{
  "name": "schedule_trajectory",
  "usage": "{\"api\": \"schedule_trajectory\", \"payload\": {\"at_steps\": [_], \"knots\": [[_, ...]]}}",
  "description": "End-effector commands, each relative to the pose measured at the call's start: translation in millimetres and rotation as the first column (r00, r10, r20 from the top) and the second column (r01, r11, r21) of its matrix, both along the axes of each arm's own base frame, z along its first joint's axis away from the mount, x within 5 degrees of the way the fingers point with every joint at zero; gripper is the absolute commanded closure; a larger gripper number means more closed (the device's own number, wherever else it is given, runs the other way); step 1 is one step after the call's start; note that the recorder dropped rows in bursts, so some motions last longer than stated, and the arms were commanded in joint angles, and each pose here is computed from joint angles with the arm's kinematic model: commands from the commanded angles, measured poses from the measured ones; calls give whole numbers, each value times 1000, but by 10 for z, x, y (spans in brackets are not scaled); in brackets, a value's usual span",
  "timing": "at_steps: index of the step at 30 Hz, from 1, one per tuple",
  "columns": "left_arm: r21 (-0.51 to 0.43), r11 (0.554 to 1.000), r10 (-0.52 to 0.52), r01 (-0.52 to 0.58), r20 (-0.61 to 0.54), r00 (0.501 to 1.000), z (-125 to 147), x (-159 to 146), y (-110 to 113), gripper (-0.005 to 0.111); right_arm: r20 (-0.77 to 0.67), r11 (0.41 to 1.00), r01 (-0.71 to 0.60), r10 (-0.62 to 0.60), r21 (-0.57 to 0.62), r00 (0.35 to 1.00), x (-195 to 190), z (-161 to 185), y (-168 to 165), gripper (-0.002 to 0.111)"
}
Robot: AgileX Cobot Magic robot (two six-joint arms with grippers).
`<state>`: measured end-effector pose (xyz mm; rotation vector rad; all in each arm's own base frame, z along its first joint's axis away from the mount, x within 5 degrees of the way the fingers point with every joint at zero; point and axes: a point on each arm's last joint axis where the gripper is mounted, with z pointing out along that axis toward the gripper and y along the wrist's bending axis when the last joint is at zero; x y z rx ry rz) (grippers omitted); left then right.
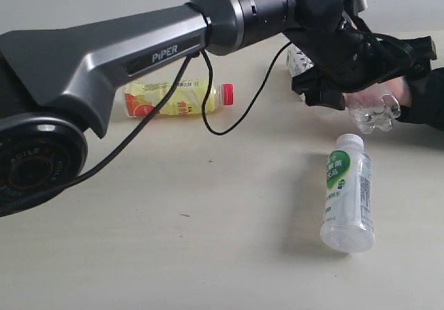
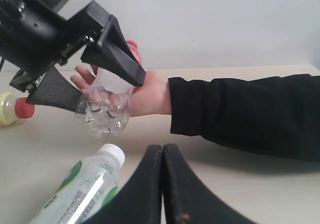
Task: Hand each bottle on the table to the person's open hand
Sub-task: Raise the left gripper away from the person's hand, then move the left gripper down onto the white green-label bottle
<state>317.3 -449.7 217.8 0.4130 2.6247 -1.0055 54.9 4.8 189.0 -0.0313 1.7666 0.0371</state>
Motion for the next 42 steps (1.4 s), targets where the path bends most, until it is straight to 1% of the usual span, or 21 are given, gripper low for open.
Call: {"api": "schedule_trajectory", "payload": {"at_steps": [1, 4, 7, 8, 10, 12, 15, 20, 26, 30, 38, 42], "knots": [[11, 999, -53, 53, 45, 998, 323, -56, 104, 2, 7, 1000, 8, -8, -7, 1000, -1, -9, -6, 108], [42, 996, -75, 73, 49, 996, 480, -86, 197, 2, 7, 1000, 8, -8, -7, 1000, -1, -9, -6, 108], [104, 990, -103, 96, 67, 992, 649, -120, 328, 2, 7, 1000, 8, -8, -7, 1000, -1, -9, -6, 108], [139, 984, -120, 108, 81, 990, 697, -135, 375, 2, 7, 1000, 8, -8, -7, 1000, -1, -9, -6, 108], [200, 970, -159, 137, 94, 983, 769, -170, 454, 3, 7, 1000, 8, -8, -7, 1000, -1, -9, -6, 108], [274, 941, -230, 200, 82, 970, 794, -222, 530, 3, 7, 1000, 8, -8, -7, 1000, -1, -9, -6, 108], [332, 914, -283, 231, 117, 952, 790, -233, 553, 3, 7, 1000, 8, -8, -7, 1000, -1, -9, -6, 108], [364, 884, -350, 294, 96, 932, 735, -404, 532, 3, 7, 1000, 8, -8, -7, 1000, -1, -9, -6, 108], [405, 846, -403, 346, 62, 913, 669, -521, 629, 3, 7, 1000, 8, -8, -7, 1000, -1, -9, -6, 108], [431, 815, -452, 387, 56, 891, 720, -635, 771, 3, 7, 1000, 8, -8, -7, 1000, -1, -9, -6, 108], [448, 801, -445, 396, 5, 895, 796, -872, 1078, 3, 7, 1000, 8, -8, -7, 1000, -1, -9, -6, 108], [468, 783, -445, 410, -39, 895, 756, -1014, 1272, 3, 7, 1000, 8, -8, -7, 1000, -1, -9, -6, 108]]}}
